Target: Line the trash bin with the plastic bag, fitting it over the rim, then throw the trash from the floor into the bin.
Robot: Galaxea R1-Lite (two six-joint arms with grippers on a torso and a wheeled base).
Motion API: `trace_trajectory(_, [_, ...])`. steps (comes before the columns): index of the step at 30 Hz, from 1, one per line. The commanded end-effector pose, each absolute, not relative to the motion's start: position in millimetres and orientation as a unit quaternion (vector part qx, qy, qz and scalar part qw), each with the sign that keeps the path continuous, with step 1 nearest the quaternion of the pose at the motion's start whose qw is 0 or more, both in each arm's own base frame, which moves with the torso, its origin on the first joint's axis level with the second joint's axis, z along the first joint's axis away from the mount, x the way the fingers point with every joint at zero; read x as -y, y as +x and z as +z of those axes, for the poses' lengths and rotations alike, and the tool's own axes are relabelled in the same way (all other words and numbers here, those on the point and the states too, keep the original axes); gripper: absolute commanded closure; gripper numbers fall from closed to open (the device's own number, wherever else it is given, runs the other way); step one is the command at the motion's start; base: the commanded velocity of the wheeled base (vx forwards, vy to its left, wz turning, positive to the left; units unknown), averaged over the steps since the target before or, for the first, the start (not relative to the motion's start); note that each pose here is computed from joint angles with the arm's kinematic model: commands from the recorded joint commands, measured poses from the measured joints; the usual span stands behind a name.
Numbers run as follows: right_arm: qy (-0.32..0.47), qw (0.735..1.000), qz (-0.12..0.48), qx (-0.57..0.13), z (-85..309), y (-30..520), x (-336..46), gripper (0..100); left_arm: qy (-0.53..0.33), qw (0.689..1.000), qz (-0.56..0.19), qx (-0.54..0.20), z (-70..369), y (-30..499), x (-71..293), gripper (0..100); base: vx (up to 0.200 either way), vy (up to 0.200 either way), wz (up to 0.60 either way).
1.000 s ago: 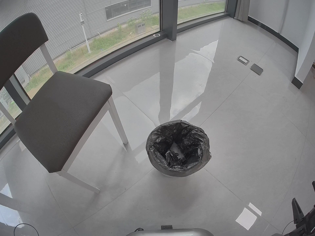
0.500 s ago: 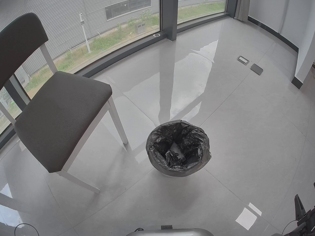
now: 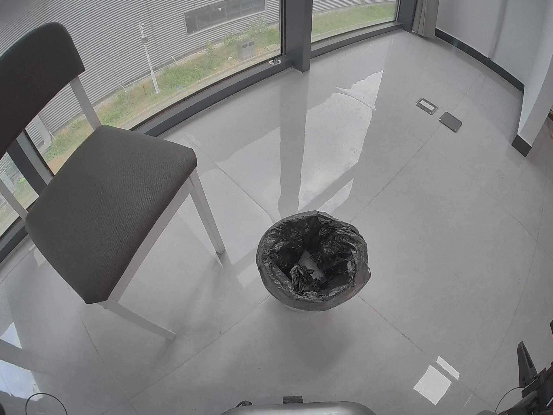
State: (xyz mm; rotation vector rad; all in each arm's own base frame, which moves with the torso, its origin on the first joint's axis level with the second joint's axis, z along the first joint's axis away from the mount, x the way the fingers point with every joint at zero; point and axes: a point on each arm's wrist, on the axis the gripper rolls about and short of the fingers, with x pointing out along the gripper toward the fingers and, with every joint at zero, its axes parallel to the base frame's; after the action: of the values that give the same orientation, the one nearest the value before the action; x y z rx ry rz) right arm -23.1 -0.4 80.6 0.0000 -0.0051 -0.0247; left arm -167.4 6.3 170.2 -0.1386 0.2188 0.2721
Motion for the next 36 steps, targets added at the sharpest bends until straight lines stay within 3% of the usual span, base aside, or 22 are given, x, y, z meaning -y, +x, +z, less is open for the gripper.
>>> trace_trajectory(1, [-0.002, 1.0, -0.01, -0.003, 76, -22, 0, 0, -0.077, 0.988, 0.108, -0.085, 158, -130, -5, 0, 0.0, 0.0, 0.0])
trace_trajectory(5, [-0.002, 1.0, -0.01, -0.003, 76, -22, 0, 0, -0.071, 0.992, 0.093, -0.037, 125, -63, -4, 0, 0.0, 0.0, 0.0])
trace_trajectory(10, [-0.002, 1.0, -0.01, -0.003, 76, -22, 0, 0, -0.041, 0.997, 0.071, -0.016, 83, -29, -4, 0, 0.0, 0.0, 0.0])
trace_trajectory(20, [-0.002, 1.0, -0.01, -0.003, 76, -22, 0, 0, -0.037, 0.999, -0.022, -0.017, 83, -27, 1, 0, 0.0, 0.0, 0.0])
trace_trajectory(27, [-0.002, 1.0, -0.01, -0.003, 76, -22, 0, 0, 0.016, 0.999, -0.02, -0.021, 75, -24, 1, 0, 0.0, 0.0, 0.0])
trace_trajectory(36, [-0.002, 1.0, -0.01, -0.003, 76, -22, 0, 0, 0.011, 1.0, -0.017, -0.007, 76, -23, 1, 0, 0.0, 0.0, 0.0])
